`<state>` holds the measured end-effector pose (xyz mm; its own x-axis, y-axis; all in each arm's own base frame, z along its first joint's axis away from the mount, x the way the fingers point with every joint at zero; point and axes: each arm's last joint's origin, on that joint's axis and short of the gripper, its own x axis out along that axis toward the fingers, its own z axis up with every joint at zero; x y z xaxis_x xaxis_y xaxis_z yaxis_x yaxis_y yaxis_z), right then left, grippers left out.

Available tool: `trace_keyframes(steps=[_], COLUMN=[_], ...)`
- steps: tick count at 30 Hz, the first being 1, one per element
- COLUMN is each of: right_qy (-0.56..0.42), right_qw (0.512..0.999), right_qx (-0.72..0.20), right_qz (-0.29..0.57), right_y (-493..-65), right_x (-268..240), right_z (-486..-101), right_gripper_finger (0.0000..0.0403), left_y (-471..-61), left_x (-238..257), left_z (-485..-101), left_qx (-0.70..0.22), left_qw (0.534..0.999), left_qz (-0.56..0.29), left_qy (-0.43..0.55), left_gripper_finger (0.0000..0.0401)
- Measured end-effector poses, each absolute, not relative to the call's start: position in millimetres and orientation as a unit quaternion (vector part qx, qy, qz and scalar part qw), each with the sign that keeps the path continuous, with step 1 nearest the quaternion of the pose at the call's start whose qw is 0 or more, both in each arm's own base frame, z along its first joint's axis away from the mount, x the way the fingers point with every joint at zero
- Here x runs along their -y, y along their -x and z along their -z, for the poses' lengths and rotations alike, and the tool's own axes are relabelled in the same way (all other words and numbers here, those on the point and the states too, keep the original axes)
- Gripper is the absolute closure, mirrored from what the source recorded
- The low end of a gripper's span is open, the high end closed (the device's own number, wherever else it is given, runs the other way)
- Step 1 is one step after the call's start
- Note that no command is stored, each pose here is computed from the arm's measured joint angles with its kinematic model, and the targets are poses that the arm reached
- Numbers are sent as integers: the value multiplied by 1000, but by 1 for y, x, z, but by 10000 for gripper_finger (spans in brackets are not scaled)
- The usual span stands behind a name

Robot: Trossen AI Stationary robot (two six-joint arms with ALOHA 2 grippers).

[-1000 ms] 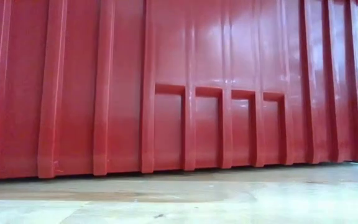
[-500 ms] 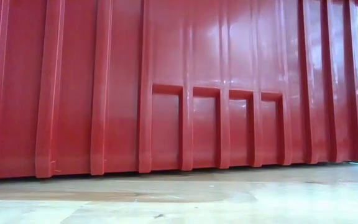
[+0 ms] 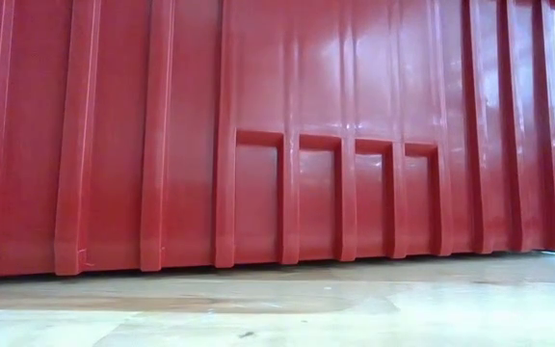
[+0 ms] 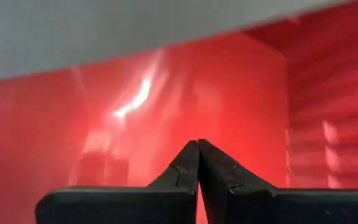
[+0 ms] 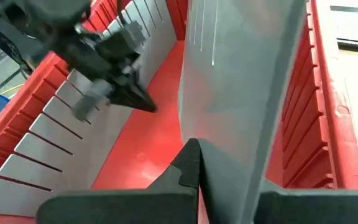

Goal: Sort Items/Unsort Items

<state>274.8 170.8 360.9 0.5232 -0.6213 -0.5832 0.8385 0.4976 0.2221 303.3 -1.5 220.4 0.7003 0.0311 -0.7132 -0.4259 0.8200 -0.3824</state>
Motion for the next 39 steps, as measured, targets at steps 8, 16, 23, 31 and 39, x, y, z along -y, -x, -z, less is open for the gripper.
trace_keyframes(steps=[8, 16, 23, 31, 39], right_qy=[-251, -244, -262, -282, -253], right_qw=[839, 856, 852, 854, 851], right_qx=[-211, -212, -254, -256, -288], right_qz=[433, 403, 375, 354, 359], right_y=[-276, -265, -261, -255, -261], right_x=[-172, -183, -195, -210, -224], right_z=[-361, -377, -377, -375, -356], right_gripper_finger=[403, 403, 403, 403, 403], left_y=[-330, -330, -327, -330, -330], left_x=[-2, -11, -33, -64, -92], left_z=[-193, -186, -189, -197, -203], left_qx=[-252, -221, -183, -149, -128], left_qw=[872, 854, 837, 840, 851], left_qz=[-303, -384, -451, -454, -451], left_qy=[291, 272, 250, 255, 238], left_gripper_finger=[401, 401, 401, 401, 401])
